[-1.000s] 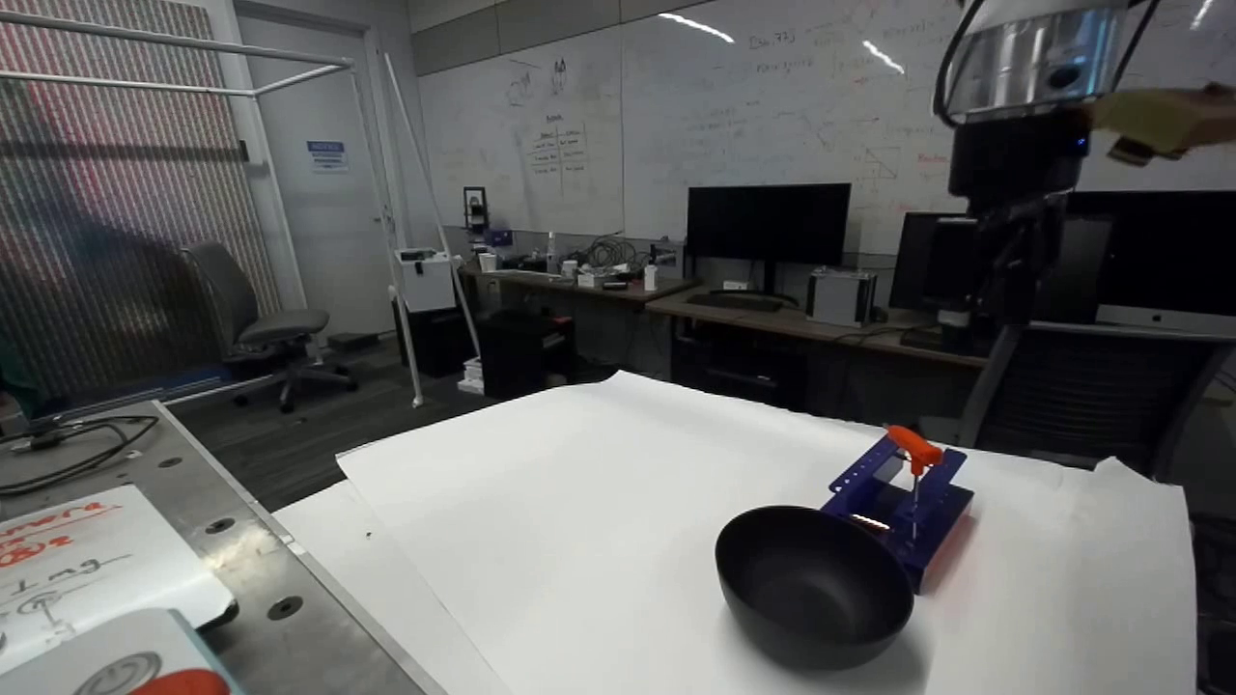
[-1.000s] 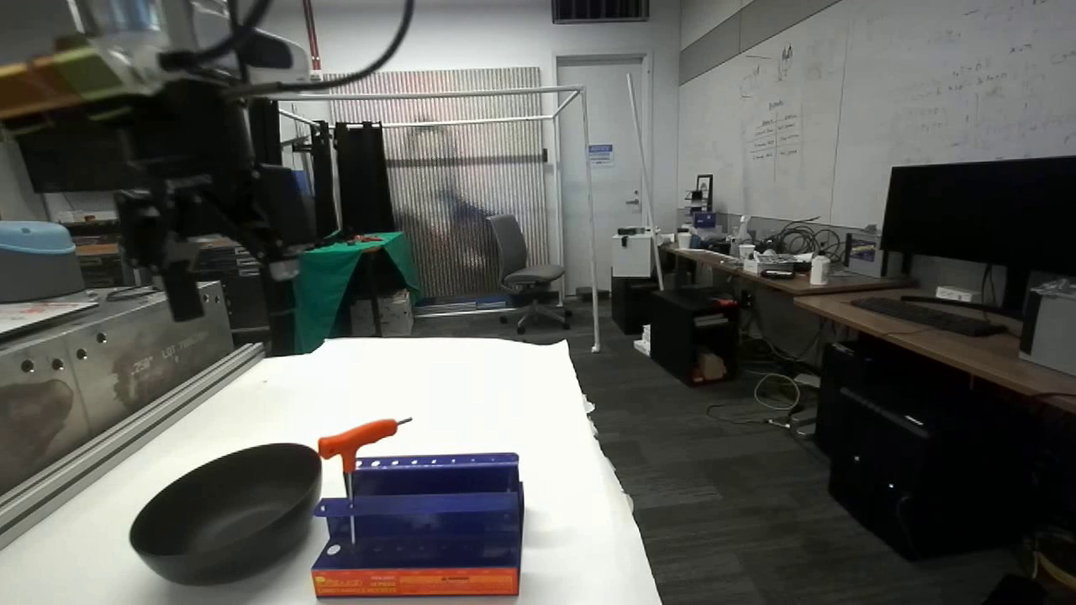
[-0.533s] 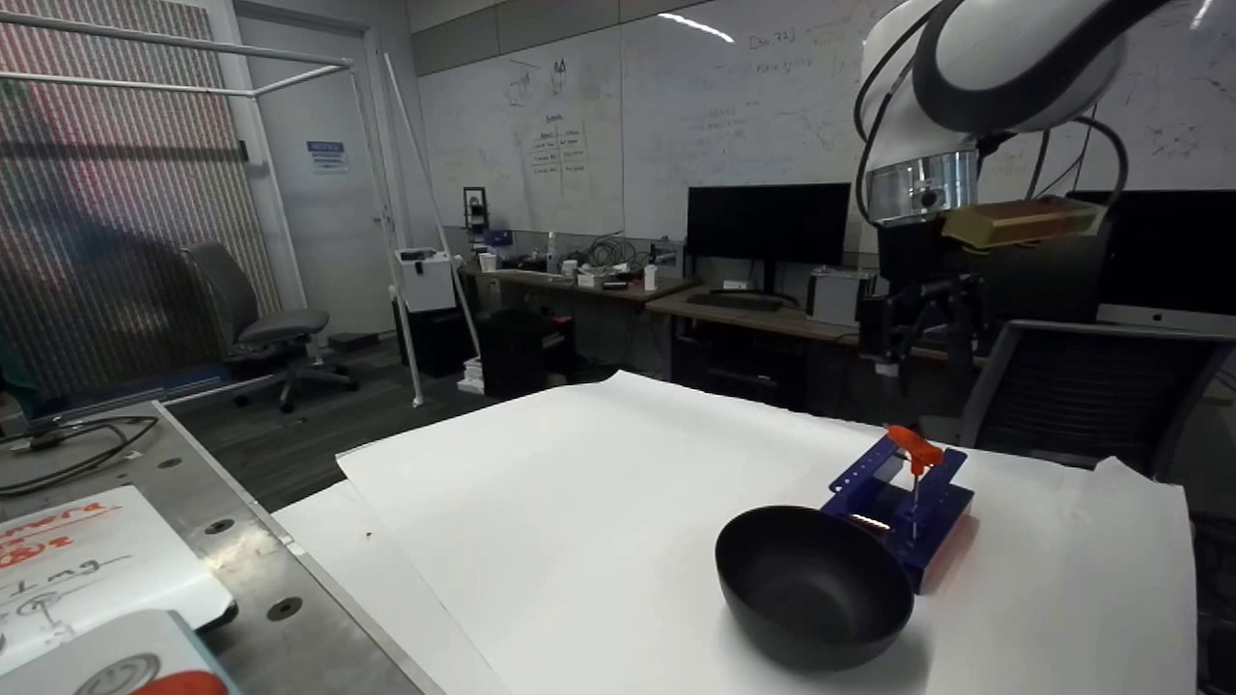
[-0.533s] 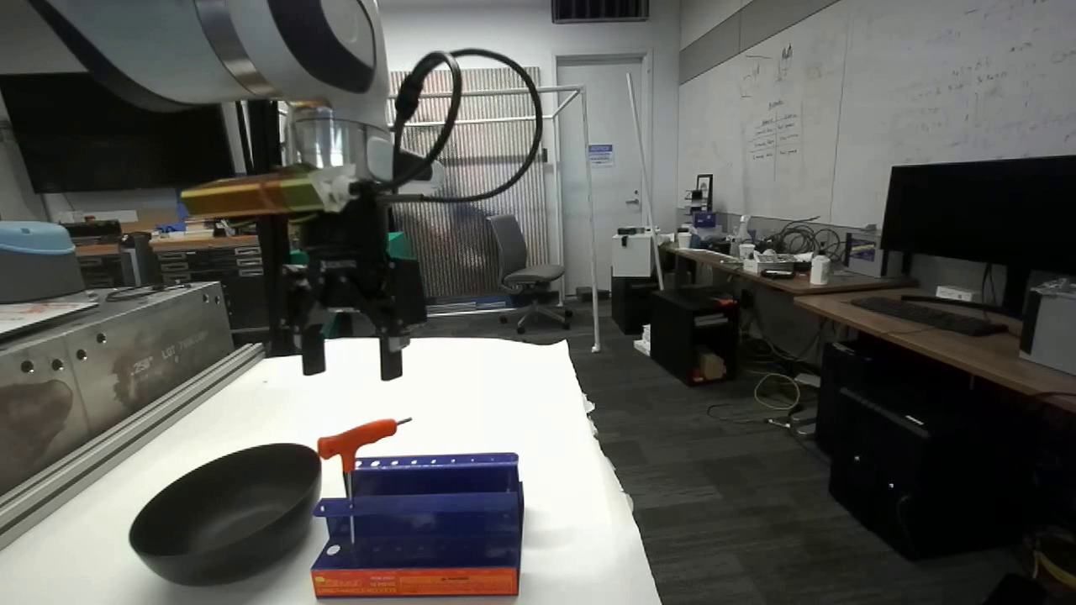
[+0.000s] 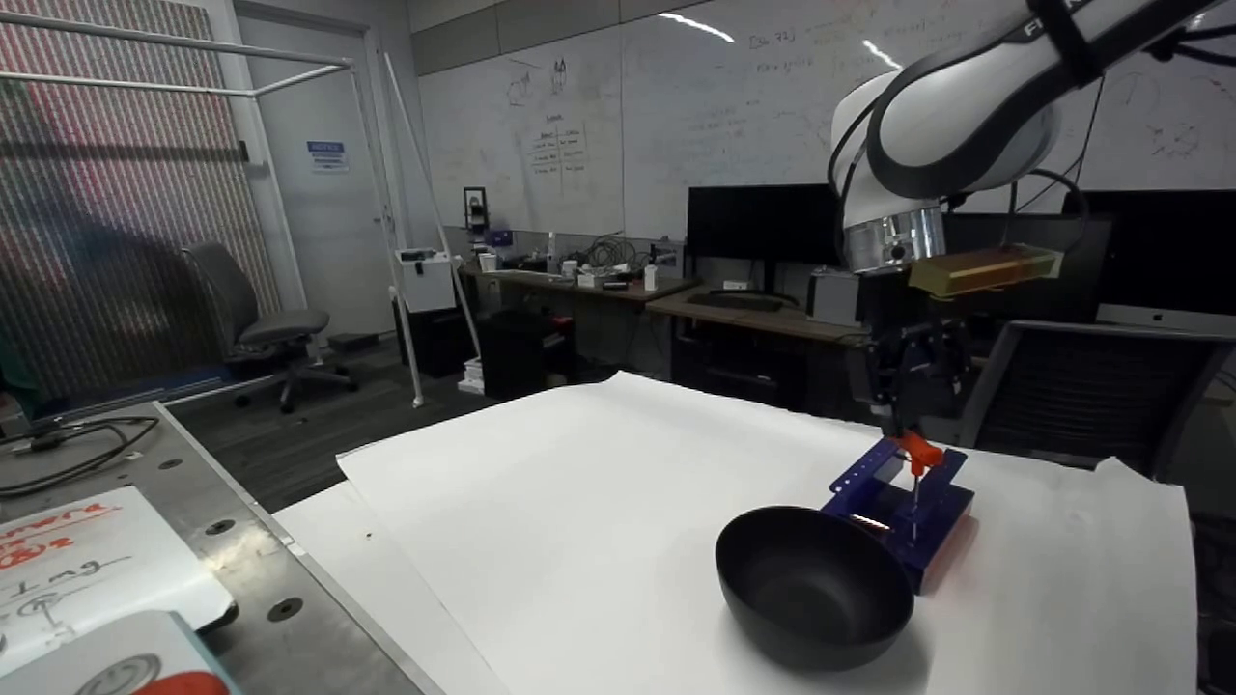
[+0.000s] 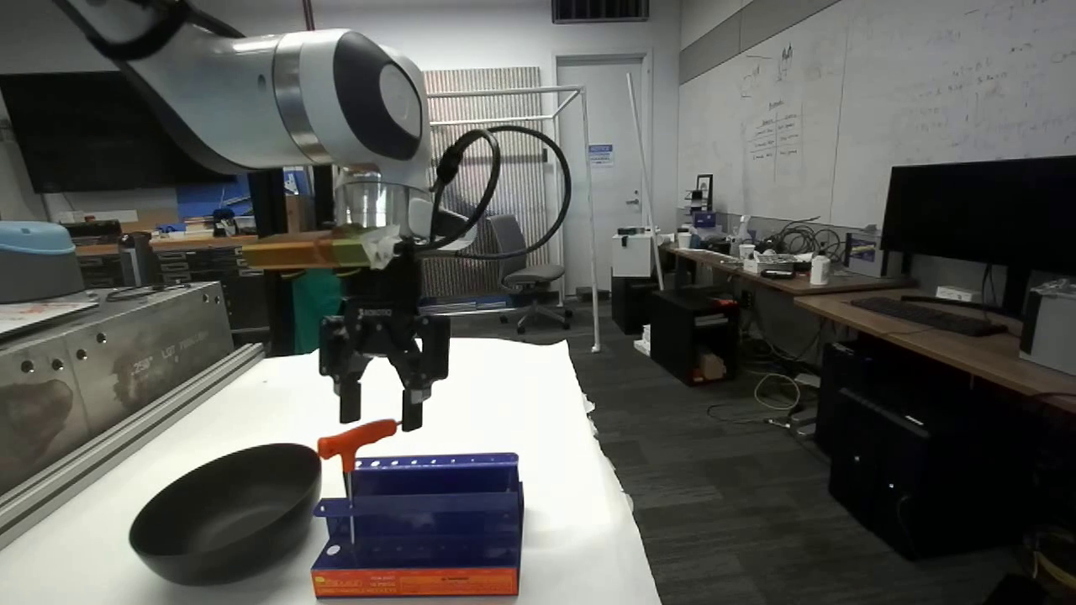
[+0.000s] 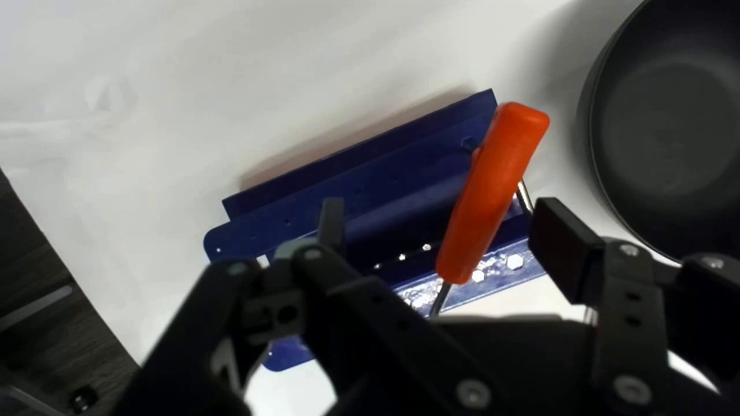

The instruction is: Put the orange object in the bowl

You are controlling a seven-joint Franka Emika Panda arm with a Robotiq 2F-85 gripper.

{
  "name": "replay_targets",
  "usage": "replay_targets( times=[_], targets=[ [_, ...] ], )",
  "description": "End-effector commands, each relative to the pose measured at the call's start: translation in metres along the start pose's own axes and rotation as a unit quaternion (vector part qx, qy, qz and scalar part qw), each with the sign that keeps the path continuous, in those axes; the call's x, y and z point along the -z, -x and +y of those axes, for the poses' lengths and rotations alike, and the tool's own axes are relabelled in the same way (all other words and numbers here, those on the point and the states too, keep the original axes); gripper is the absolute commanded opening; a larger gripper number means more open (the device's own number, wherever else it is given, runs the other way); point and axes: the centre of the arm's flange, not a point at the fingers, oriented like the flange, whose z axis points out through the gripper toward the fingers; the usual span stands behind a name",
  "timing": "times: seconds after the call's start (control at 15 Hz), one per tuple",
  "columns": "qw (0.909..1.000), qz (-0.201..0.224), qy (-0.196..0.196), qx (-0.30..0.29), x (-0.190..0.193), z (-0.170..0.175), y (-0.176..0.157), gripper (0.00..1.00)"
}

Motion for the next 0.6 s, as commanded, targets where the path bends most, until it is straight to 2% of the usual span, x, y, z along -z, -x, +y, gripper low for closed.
replay_targets(
  times=[0.0, 0.33, 0.47, 0.53],
  targets=[
    [0.9999, -0.014, -0.003, 0.007, -0.001, 0.0, 0.008, 0.49],
    [0.9985, -0.029, -0.018, 0.043, -0.011, -0.005, 0.023, 0.12],
    [0.9972, -0.036, -0.026, 0.061, -0.007, -0.006, 0.028, 0.07],
    [0.9963, -0.04, -0.03, 0.071, -0.003, -0.006, 0.031, 0.11]
  ],
)
